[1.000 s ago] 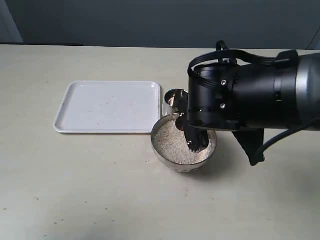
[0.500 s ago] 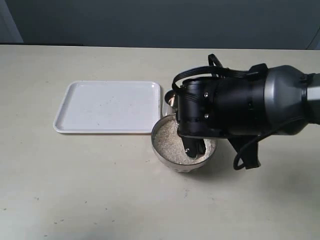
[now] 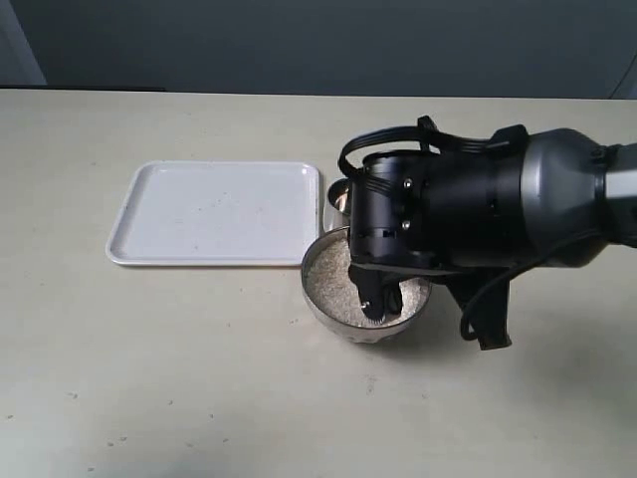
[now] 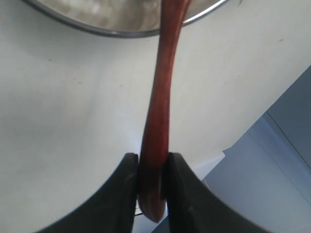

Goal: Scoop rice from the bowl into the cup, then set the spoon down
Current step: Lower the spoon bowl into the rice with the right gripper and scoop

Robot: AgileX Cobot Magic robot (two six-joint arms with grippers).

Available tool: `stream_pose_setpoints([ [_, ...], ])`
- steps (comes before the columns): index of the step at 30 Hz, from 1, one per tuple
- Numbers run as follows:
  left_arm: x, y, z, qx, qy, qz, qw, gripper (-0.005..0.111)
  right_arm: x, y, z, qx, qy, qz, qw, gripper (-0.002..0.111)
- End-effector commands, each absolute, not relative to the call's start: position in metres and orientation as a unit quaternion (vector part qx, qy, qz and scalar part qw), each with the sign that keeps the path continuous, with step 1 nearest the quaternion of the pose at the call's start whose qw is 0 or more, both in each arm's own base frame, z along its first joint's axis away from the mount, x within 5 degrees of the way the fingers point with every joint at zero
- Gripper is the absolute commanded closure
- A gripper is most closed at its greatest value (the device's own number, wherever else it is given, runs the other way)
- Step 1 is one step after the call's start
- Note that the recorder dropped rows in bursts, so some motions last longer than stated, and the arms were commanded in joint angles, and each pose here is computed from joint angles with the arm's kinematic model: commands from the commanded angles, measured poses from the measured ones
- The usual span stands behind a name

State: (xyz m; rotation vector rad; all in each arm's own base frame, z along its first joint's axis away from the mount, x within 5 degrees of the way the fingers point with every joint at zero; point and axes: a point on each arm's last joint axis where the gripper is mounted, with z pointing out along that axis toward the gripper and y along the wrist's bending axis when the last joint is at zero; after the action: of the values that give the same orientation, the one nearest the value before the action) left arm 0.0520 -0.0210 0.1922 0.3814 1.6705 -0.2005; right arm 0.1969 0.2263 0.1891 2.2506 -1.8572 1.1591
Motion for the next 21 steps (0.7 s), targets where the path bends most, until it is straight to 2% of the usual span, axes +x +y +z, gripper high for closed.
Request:
stream_pose_setpoints([
  [1,0.052,-0.021,0.195,0.166,0.729,-0.089,0.658,0.106,0.199,0.227,0.191,0.714,-0.588,0.38,-0.004,0.109],
  [21,0.052,-0.021,0.195,0.166,0.729,-0.09,0.658,0.106,0.187,0.23,0.181,0.736,-0.607,0.297,0.023,0.109],
])
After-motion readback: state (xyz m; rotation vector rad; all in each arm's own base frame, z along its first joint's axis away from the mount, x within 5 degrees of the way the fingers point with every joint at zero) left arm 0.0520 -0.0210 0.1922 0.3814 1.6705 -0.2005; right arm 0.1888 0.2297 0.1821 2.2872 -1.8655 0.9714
